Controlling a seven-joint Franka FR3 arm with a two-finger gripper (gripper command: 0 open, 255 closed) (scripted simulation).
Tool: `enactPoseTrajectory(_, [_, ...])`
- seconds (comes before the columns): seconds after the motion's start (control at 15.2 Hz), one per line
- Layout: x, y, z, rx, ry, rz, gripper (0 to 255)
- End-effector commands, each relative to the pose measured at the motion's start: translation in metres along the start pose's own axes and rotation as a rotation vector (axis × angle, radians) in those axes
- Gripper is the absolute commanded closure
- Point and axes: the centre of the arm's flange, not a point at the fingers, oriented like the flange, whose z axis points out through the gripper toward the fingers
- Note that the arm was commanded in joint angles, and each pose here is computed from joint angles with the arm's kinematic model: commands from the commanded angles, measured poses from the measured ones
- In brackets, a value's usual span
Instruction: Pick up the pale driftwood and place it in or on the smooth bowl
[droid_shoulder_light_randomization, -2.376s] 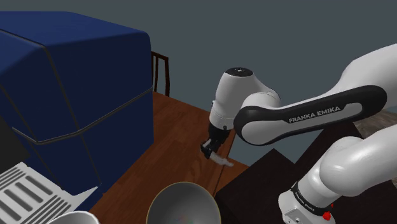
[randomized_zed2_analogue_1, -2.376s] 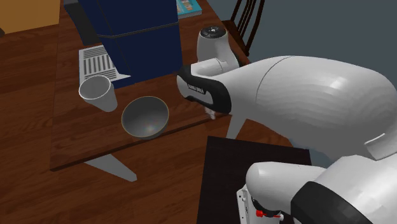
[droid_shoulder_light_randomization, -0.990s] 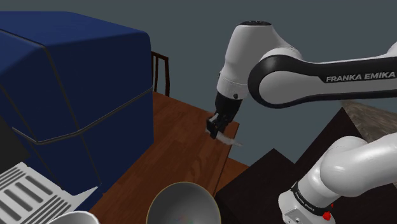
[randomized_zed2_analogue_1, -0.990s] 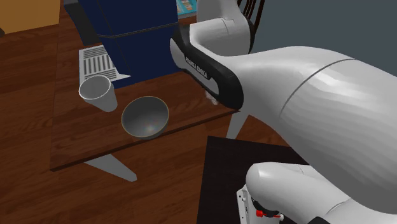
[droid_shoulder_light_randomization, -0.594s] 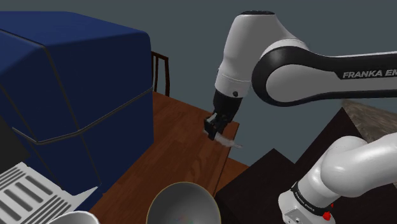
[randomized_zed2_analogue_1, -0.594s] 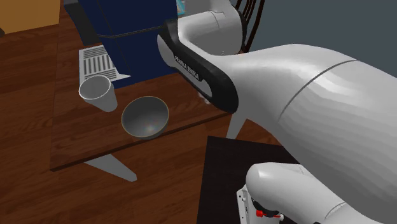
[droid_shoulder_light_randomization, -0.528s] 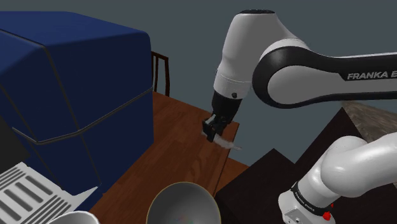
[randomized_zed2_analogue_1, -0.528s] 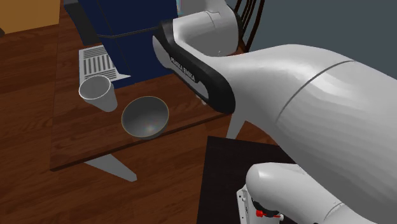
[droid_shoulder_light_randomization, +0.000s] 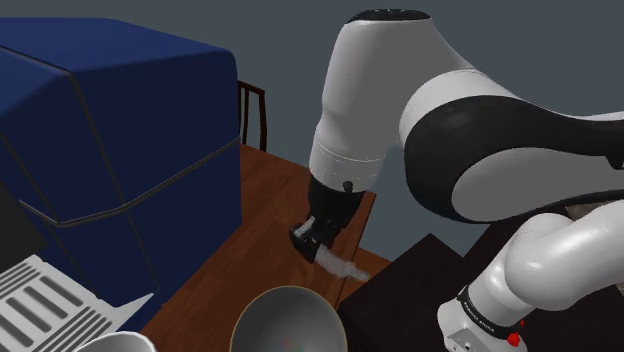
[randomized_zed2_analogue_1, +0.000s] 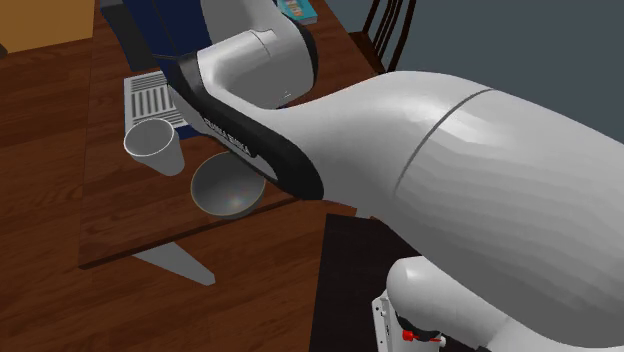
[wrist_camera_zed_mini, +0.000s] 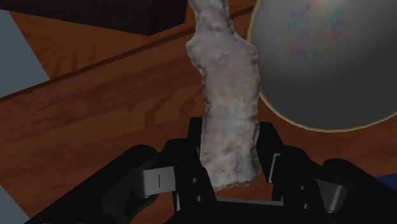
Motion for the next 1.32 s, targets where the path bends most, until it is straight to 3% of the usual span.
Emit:
enactPoseTrajectory(0.0, [-0.007, -0.024, 0.0, 0.001, 0.0, 0.002, 255])
enactPoseTrajectory(0.46, [-0.039, -0.107, -0.005, 0.001, 0.0, 0.002, 255])
enactPoseTrajectory(1.25, [-0.041, -0.108, 0.059, 0.001, 0.0, 0.002, 255])
